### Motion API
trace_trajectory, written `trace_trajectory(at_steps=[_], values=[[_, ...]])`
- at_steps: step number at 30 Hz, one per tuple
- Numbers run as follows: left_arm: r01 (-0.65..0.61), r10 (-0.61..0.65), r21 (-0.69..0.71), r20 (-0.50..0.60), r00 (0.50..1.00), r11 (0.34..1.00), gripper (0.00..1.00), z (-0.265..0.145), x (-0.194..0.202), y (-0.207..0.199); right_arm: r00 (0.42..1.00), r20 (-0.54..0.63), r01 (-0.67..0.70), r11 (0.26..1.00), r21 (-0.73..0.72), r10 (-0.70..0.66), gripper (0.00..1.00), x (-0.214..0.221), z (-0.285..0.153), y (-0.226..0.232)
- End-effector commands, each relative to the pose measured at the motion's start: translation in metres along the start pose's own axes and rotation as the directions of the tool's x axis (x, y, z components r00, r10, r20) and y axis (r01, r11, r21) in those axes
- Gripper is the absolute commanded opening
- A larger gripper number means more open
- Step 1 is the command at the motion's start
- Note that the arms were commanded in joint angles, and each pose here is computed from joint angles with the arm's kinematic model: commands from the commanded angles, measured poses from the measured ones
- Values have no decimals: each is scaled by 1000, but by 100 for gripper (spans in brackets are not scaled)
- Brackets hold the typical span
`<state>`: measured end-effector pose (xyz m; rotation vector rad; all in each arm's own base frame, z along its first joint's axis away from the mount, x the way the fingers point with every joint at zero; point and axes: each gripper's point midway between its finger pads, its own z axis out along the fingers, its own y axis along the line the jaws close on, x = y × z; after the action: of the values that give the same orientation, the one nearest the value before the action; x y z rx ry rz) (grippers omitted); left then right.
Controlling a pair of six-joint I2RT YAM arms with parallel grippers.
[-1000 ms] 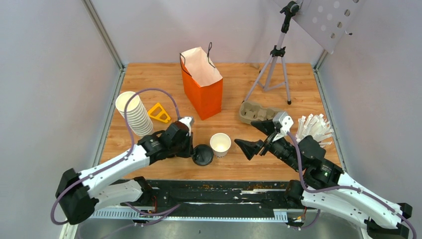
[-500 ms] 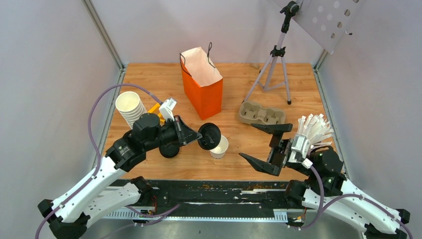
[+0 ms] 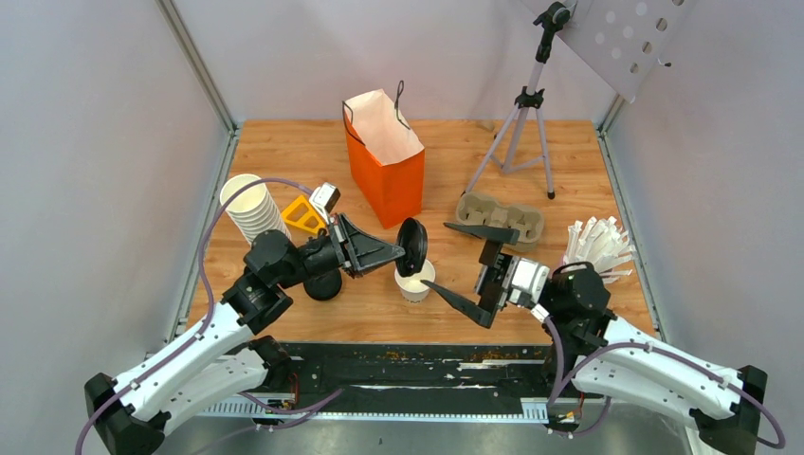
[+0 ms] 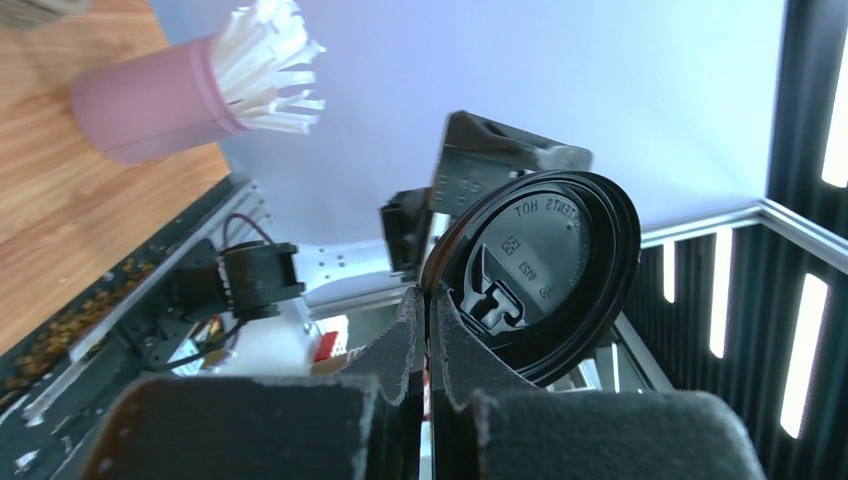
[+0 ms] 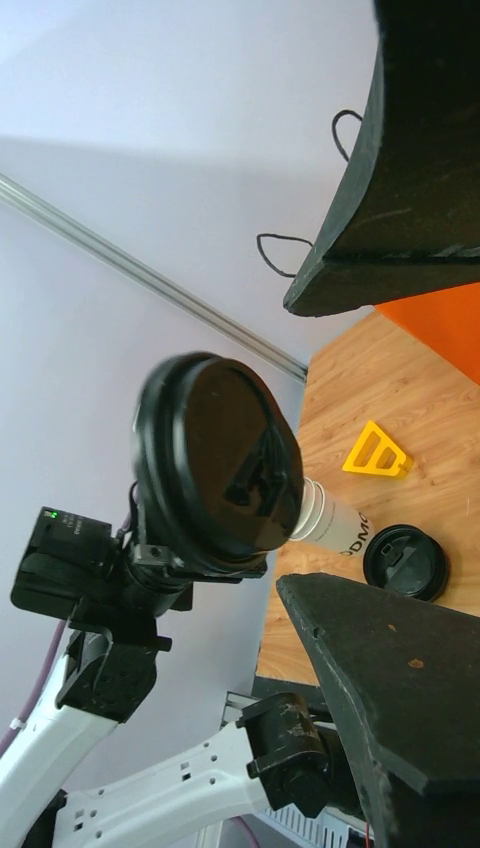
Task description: Pack the takeout coffee
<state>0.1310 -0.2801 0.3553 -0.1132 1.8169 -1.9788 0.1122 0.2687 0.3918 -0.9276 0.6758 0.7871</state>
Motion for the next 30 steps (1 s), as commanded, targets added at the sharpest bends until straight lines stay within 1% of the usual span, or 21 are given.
trace_trajectory(at_steps=[1, 20, 27, 30], values=[[11, -7, 162, -26, 1000, 987, 0, -5, 2, -46, 990, 121, 69, 998, -12, -67, 99, -29, 15, -5], [-3, 9, 83, -81, 997, 997, 0, 2, 16, -33, 986, 144, 98, 993, -65, -88, 100, -38, 33, 1], [3, 4, 86, -75, 997, 996, 0, 1, 16, -35, 986, 147, 97, 992, -81, -85, 95, -38, 35, 6], [3, 4, 82, -75, 997, 997, 0, 1, 16, -34, 986, 146, 94, 992, -88, -80, 95, -38, 36, 8]])
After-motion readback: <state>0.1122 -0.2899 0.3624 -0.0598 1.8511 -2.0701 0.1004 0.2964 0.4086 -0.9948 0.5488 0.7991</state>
